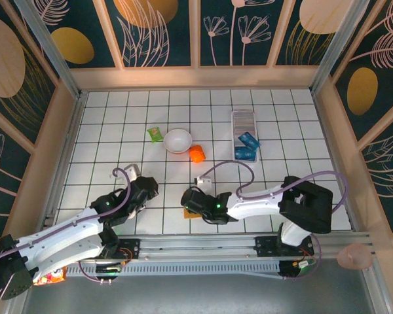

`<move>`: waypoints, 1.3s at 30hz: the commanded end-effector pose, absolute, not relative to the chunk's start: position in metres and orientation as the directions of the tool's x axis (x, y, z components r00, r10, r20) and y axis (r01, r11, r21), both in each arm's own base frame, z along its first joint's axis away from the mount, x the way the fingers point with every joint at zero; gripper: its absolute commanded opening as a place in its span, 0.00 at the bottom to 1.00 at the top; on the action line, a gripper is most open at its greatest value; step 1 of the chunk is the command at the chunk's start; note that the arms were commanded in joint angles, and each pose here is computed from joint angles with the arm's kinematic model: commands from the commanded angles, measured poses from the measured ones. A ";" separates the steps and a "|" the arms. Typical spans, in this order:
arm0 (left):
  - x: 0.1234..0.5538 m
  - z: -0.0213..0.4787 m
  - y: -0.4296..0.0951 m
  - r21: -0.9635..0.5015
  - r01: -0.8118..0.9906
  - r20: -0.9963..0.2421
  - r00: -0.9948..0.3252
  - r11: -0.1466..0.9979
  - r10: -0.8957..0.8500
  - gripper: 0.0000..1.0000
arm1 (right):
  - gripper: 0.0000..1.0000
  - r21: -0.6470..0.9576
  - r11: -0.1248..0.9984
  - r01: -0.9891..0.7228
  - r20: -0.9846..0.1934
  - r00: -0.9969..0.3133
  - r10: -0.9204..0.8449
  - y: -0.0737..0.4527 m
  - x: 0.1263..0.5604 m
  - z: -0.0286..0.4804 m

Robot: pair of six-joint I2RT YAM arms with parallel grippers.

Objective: Put the credit cards into the card holder
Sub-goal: Close the button on the card holder, then reset both arms

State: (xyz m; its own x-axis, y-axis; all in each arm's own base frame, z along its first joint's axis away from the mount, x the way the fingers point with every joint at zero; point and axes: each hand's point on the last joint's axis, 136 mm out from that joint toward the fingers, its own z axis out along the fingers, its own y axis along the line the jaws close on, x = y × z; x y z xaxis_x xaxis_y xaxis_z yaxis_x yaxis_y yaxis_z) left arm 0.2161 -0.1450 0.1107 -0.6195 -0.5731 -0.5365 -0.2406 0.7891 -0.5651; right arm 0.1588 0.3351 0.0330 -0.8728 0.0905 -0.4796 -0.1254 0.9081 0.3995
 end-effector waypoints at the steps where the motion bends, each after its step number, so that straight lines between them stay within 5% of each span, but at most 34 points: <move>1: 0.227 0.135 -0.140 -0.569 -0.225 -0.572 -0.584 0.791 -0.577 0.23 | 0.36 0.249 0.959 -0.138 -0.346 -0.937 -0.045 0.306 0.140 -0.007; 7: 0.241 0.152 -0.133 -0.567 -0.229 -0.590 -0.557 0.791 -0.584 0.29 | 0.38 0.348 0.928 -0.136 -0.399 -0.917 0.015 0.321 0.162 0.026; 12: 0.253 0.163 -0.124 -0.554 -0.246 -0.615 -0.522 0.795 -0.590 0.39 | 0.54 0.450 0.879 -0.159 -0.456 -0.887 0.073 0.328 0.172 0.066; 15: 0.262 0.174 -0.119 -0.562 -0.239 -0.634 -0.491 0.792 -0.598 0.56 | 0.65 0.511 0.837 -0.195 -0.486 -0.869 0.094 0.337 0.178 0.092; 18: 0.271 0.184 -0.108 -0.546 -0.242 -0.671 -0.447 0.802 -0.592 0.94 | 0.68 0.535 0.813 -0.229 -0.532 -0.839 0.113 0.334 0.188 0.120; 19: 0.275 0.187 -0.102 -0.530 -0.240 -0.696 -0.424 0.813 -0.579 0.99 | 0.69 0.541 0.803 -0.250 -0.562 -0.818 0.125 0.329 0.193 0.131; 24: 0.290 0.212 -0.062 -0.487 -0.277 -0.803 -0.233 0.829 -0.549 0.99 | 0.74 0.516 0.790 -0.330 -0.764 -0.595 0.251 0.262 0.246 0.198; 28: 0.290 0.218 -0.020 -0.375 -0.386 -0.907 -0.037 0.843 -0.420 0.98 | 0.81 0.318 0.887 -0.335 -0.935 -0.264 0.236 0.186 0.285 0.238; 34: 0.291 0.187 0.032 -0.190 -0.546 -0.975 0.005 0.816 -0.224 0.99 | 0.99 0.069 0.986 -0.152 -0.995 0.062 0.079 0.084 0.302 0.238; 39: 0.305 0.180 0.049 -0.152 -0.504 -0.983 -0.010 0.850 -0.182 0.99 | 0.99 0.099 0.994 -0.036 -0.995 -0.016 0.098 0.019 0.324 0.189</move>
